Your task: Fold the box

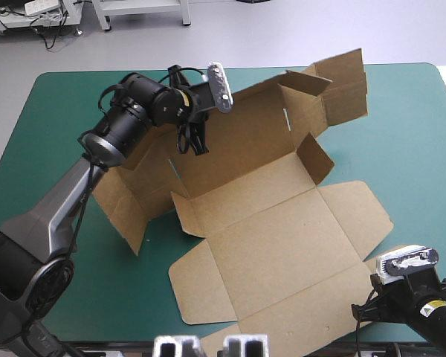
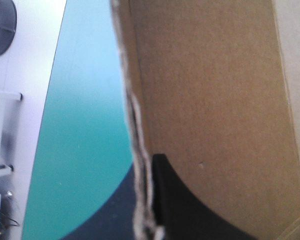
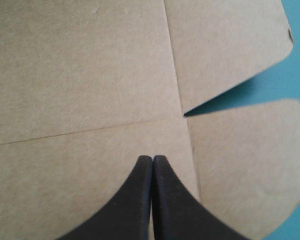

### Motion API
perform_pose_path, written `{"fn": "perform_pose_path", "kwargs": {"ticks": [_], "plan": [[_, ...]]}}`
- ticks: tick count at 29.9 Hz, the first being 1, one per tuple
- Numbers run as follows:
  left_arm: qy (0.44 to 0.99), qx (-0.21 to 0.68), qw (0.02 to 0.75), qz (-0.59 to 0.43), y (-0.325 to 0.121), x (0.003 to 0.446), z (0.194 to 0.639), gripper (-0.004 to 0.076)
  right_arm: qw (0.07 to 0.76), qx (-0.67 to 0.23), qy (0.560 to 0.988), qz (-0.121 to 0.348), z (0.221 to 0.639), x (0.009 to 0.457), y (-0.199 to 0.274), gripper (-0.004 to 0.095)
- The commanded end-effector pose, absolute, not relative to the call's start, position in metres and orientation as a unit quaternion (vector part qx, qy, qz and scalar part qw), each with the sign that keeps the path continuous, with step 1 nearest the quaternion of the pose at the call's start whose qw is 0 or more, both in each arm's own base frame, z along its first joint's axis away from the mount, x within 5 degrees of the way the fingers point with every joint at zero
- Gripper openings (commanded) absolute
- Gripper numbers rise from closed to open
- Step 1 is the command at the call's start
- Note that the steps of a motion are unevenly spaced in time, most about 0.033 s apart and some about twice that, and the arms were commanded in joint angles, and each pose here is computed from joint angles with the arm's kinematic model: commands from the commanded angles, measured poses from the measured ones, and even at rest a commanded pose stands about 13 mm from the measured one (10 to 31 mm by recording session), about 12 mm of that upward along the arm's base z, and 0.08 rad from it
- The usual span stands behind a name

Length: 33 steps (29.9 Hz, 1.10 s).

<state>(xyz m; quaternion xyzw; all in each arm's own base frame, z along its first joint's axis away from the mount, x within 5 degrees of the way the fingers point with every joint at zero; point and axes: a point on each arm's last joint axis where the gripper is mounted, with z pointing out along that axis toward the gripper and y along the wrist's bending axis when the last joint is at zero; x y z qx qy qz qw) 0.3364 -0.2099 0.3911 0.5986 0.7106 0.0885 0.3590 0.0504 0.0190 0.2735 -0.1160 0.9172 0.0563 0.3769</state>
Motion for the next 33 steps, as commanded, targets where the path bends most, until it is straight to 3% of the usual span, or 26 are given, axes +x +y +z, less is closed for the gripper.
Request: {"fn": "perform_pose_path", "kwargs": {"ticks": [1,9,17,26,33], "plan": [[0.640,0.620,0.434,0.134,-0.224,0.317,0.427,-0.0010,0.422,-0.125,0.896,0.052,0.294,0.054,0.020,-0.0019],[0.552,0.678,0.446,0.193,-0.272,0.278,0.432,-0.0010,0.493,-0.140,0.858,0.028,0.351,0.040,0.022,-0.0019],[0.543,0.654,0.474,0.227,-0.295,0.266,0.412,-0.0010,0.514,-0.123,0.848,0.039,0.405,0.038,0.023,-0.0019],[0.562,0.629,0.485,0.230,-0.289,0.261,0.370,-0.0010,0.550,-0.116,0.827,0.031,0.472,0.092,0.015,-0.0019],[0.548,0.629,0.492,0.249,-0.291,0.250,0.346,-0.0010,0.506,-0.121,0.851,0.062,0.499,0.184,0.006,-0.0019]]}}
